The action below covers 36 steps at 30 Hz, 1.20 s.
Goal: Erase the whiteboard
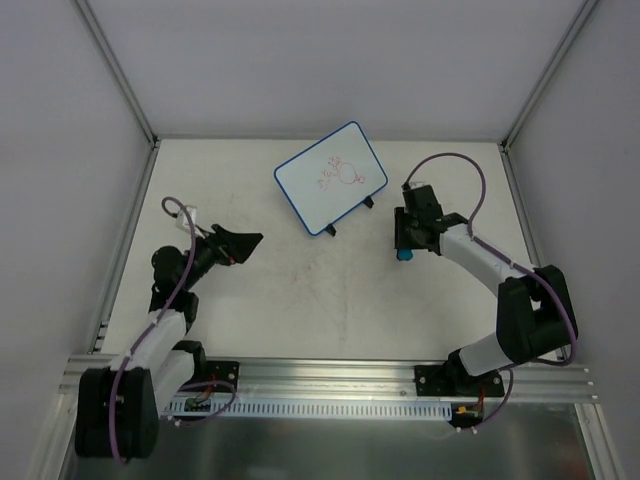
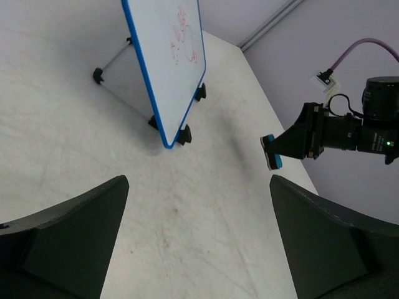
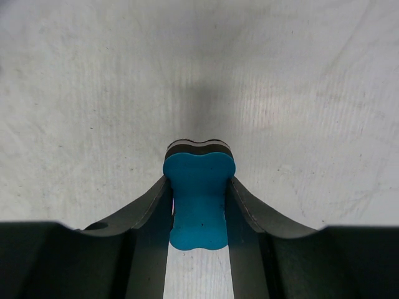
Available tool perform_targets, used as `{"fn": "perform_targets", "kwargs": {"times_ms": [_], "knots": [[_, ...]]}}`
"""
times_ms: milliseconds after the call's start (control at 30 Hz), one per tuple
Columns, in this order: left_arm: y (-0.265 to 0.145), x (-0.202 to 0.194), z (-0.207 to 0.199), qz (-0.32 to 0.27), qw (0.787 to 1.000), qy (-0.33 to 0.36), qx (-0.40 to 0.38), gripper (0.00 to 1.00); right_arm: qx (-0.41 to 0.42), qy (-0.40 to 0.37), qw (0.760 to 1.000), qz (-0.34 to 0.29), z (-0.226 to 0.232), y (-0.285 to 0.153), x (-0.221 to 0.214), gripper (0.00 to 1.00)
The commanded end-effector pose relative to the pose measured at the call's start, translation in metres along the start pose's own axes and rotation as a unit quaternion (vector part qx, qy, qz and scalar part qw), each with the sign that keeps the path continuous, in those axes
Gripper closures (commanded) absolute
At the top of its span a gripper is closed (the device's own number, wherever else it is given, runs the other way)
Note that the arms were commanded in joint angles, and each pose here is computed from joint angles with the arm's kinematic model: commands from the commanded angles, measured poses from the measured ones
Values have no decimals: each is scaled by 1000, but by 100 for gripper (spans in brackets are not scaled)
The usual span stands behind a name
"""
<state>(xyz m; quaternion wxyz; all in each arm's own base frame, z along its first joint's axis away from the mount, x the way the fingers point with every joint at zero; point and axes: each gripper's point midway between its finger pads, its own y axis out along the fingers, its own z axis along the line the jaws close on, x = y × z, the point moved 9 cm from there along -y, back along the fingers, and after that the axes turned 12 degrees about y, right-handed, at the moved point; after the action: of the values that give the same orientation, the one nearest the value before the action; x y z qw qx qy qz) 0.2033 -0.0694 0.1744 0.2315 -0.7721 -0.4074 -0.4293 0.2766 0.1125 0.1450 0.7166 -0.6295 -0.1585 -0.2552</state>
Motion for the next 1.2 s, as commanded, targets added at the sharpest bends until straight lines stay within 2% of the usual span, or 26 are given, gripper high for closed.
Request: {"fn": "perform_targets", "kwargs": {"times_ms": [0, 100, 267, 433, 567, 700, 833, 1033, 1167], "knots": [[32, 49, -15, -87, 989, 101, -65, 1, 52, 1, 996, -70, 11, -25, 27, 100], [60, 60, -12, -69, 988, 101, -93, 5, 72, 1, 992, -99, 17, -42, 41, 100], [94, 73, 1, -115, 983, 89, -115, 8, 87, -13, 988, -126, 31, -51, 64, 100], [130, 83, 21, -115, 984, 87, -108, 13, 71, 14, 986, -153, 36, -56, 80, 100], [154, 87, 40, -107, 988, 91, -70, 15, 54, 30, 976, -211, 47, -65, 103, 100], [173, 82, 53, -89, 991, 79, -66, 15, 64, 36, 968, -240, 64, -66, 127, 100], [185, 73, 60, -94, 990, 60, -89, 16, 87, 43, 959, -268, 80, -55, 147, 100], [195, 62, 73, -84, 992, 50, -74, 19, 111, 17, 951, -288, 98, -35, 143, 100], [198, 61, 75, -69, 993, 53, -74, 19, 119, 10, 948, -294, 104, -39, 142, 100]]}}
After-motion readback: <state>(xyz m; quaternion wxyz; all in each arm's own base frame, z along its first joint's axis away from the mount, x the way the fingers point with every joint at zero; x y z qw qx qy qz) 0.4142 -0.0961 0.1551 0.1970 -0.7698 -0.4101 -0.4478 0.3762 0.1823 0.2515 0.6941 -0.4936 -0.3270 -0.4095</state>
